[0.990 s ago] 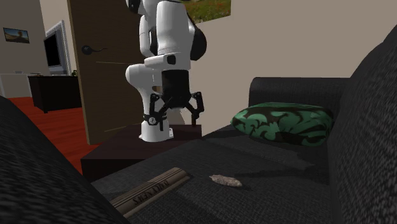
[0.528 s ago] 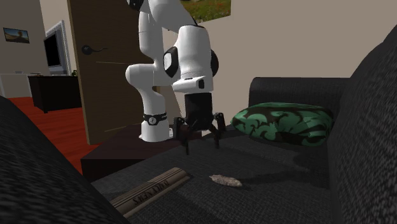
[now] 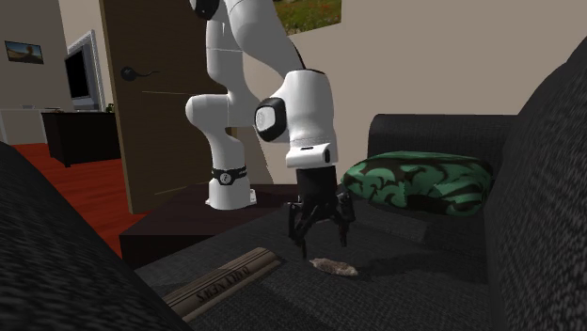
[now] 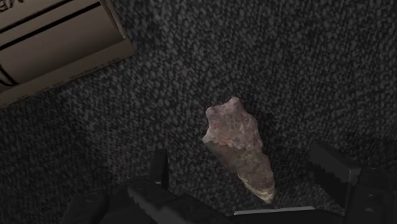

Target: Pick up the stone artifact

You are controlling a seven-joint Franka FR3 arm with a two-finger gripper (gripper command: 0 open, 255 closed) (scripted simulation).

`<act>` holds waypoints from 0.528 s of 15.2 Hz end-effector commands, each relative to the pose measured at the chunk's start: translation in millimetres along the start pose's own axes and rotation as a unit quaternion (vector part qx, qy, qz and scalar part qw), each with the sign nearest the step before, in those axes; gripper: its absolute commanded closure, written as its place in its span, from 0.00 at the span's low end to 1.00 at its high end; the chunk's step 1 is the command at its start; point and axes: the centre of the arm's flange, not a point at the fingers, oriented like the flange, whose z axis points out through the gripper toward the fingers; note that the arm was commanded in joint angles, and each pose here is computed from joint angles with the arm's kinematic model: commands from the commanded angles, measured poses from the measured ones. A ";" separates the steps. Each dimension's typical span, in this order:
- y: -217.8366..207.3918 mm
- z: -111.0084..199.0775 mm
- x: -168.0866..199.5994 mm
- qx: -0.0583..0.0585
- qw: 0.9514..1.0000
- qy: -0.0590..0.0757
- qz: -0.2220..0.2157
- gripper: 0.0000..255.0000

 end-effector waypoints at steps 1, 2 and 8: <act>-1.4 12.2 -3.2 0.000 1.000 0.000 -0.001 0.00; -1.5 17.4 -4.3 0.000 1.000 0.000 -0.001 0.00; -1.8 25.5 -5.6 0.000 1.000 0.000 -0.001 1.00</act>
